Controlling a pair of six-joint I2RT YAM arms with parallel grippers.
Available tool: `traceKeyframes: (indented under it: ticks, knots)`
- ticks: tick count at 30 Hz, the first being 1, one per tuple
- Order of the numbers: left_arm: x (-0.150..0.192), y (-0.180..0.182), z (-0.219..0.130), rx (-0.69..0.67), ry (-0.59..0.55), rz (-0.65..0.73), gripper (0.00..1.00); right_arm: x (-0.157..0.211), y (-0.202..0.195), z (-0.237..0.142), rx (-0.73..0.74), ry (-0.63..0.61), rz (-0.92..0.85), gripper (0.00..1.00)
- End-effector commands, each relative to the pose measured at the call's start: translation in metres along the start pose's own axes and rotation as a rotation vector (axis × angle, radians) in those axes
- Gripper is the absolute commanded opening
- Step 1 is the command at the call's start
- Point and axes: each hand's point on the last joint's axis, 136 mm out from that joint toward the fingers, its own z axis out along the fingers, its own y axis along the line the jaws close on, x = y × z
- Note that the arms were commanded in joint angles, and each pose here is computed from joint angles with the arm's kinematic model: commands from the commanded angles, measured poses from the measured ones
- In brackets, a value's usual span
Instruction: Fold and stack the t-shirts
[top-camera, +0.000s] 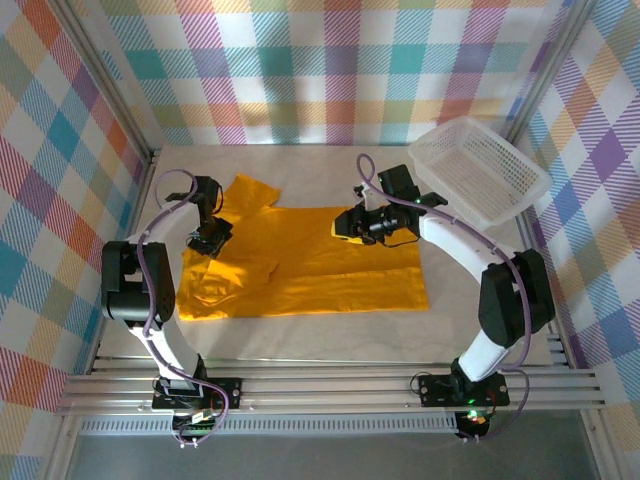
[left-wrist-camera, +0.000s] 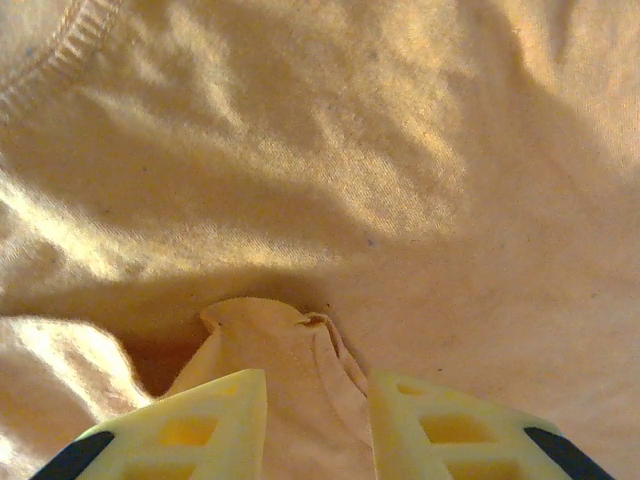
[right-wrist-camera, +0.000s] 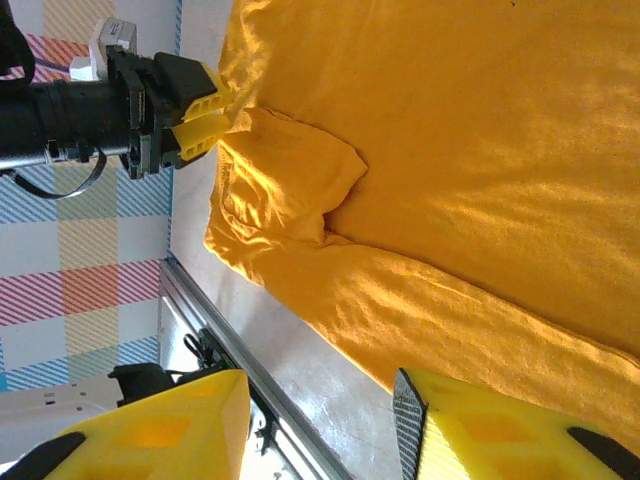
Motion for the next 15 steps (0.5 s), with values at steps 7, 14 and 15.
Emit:
traceKeyframes:
  ticks: [7, 14, 15]
  knots:
    - [-0.004, 0.011, 0.02, -0.105, 0.025, -0.179, 0.34, -0.005, 0.014, -0.001, -0.062, 0.006, -0.05, 0.43]
    - [-0.012, 0.008, 0.026, -0.116, 0.008, -0.207, 0.34, -0.006, 0.014, 0.001, -0.072, 0.01, -0.048, 0.43]
    - [-0.012, 0.008, 0.028, -0.12, 0.008, -0.206, 0.34, -0.006, 0.014, 0.001, -0.071, 0.012, -0.046, 0.43]
